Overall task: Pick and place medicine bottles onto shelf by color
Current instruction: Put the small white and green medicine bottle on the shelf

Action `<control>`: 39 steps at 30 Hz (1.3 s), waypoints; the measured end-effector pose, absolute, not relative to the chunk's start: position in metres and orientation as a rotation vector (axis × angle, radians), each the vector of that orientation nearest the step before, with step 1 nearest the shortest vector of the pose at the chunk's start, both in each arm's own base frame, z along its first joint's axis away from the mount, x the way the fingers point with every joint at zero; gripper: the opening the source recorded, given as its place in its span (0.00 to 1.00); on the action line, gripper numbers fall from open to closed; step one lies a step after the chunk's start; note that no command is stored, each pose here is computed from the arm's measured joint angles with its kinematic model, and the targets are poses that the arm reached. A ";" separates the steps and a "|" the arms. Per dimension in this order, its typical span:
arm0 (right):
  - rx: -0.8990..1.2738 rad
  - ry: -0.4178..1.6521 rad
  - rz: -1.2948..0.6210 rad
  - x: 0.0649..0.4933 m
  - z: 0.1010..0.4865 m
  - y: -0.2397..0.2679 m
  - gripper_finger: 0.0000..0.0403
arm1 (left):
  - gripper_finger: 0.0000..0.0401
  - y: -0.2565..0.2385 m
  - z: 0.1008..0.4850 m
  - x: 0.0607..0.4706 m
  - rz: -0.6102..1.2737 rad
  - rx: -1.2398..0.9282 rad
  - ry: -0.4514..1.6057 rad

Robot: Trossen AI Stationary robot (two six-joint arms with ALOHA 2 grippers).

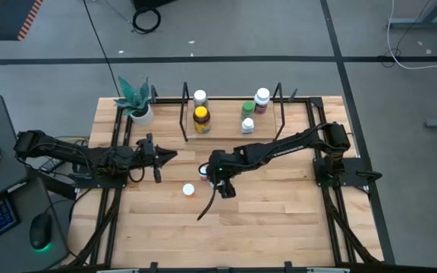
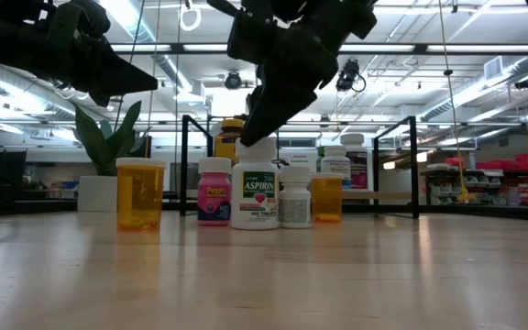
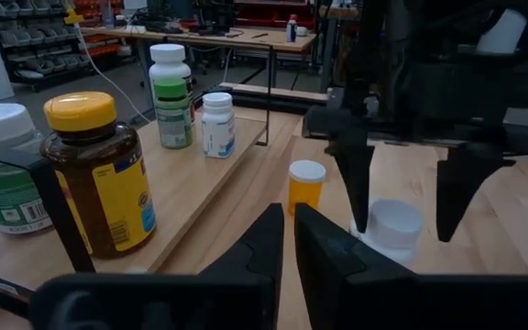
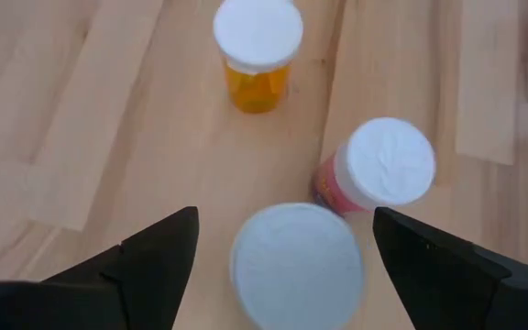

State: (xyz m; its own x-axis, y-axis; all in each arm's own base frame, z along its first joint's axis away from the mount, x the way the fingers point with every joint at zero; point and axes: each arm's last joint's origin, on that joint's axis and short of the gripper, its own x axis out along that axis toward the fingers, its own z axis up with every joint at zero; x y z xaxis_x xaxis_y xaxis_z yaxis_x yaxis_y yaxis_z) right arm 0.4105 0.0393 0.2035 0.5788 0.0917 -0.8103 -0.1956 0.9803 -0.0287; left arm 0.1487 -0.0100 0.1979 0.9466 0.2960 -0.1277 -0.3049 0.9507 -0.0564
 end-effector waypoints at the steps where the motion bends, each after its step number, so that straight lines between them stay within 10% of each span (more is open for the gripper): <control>1: -0.123 0.939 0.162 0.410 0.204 0.039 0.82 | 0.10 -0.010 0.198 0.149 0.306 -0.075 0.121; 19: -0.121 0.986 0.142 0.406 0.203 0.034 0.55 | 0.10 -0.010 0.198 0.149 0.306 -0.074 0.121; 39: -0.056 0.857 0.091 0.368 0.282 0.004 0.56 | 0.10 -0.010 0.198 0.149 0.306 -0.075 0.121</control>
